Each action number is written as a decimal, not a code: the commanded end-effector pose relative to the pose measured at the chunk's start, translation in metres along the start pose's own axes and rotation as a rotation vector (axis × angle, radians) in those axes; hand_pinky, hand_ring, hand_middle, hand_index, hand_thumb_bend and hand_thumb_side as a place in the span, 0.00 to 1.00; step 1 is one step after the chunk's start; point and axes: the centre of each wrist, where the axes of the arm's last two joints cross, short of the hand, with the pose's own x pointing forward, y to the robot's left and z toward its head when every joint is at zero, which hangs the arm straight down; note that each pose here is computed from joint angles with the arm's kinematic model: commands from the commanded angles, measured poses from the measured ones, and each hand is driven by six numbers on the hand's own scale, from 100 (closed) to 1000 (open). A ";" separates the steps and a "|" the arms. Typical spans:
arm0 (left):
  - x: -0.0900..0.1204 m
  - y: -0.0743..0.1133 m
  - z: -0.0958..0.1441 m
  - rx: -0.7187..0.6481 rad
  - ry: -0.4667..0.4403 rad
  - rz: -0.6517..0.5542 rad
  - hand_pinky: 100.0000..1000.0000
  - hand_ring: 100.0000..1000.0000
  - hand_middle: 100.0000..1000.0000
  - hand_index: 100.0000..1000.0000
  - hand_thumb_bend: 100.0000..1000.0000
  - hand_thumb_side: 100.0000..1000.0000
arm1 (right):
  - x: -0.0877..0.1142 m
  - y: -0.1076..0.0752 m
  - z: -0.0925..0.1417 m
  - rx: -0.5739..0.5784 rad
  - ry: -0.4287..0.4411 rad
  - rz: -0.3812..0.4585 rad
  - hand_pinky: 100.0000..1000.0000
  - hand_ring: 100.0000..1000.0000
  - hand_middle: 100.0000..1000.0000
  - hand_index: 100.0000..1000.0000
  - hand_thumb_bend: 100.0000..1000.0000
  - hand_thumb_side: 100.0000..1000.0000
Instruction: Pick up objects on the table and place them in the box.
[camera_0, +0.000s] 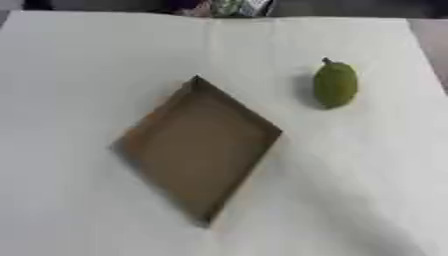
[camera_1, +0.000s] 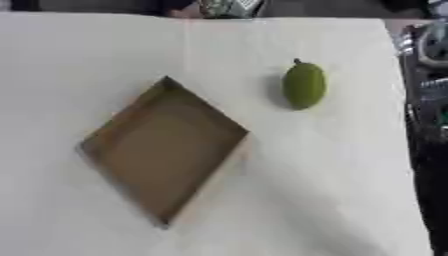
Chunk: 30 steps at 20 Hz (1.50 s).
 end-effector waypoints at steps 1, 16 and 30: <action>0.006 0.002 -0.009 0.001 -0.036 -0.003 0.66 0.67 0.61 0.80 0.00 0.56 | 0.003 -0.007 -0.004 -0.018 -0.017 0.009 0.83 0.69 0.74 0.85 0.00 0.52; 0.006 0.004 -0.008 -0.006 -0.036 -0.007 0.66 0.67 0.61 0.80 0.00 0.56 | 0.005 -0.011 -0.023 0.111 -0.023 0.152 0.83 0.73 0.78 0.87 0.00 0.51; 0.006 0.004 -0.007 -0.030 -0.033 -0.007 0.66 0.67 0.61 0.80 0.00 0.56 | -0.026 -0.003 -0.062 0.541 -0.036 0.439 0.82 0.82 0.87 0.93 0.00 0.56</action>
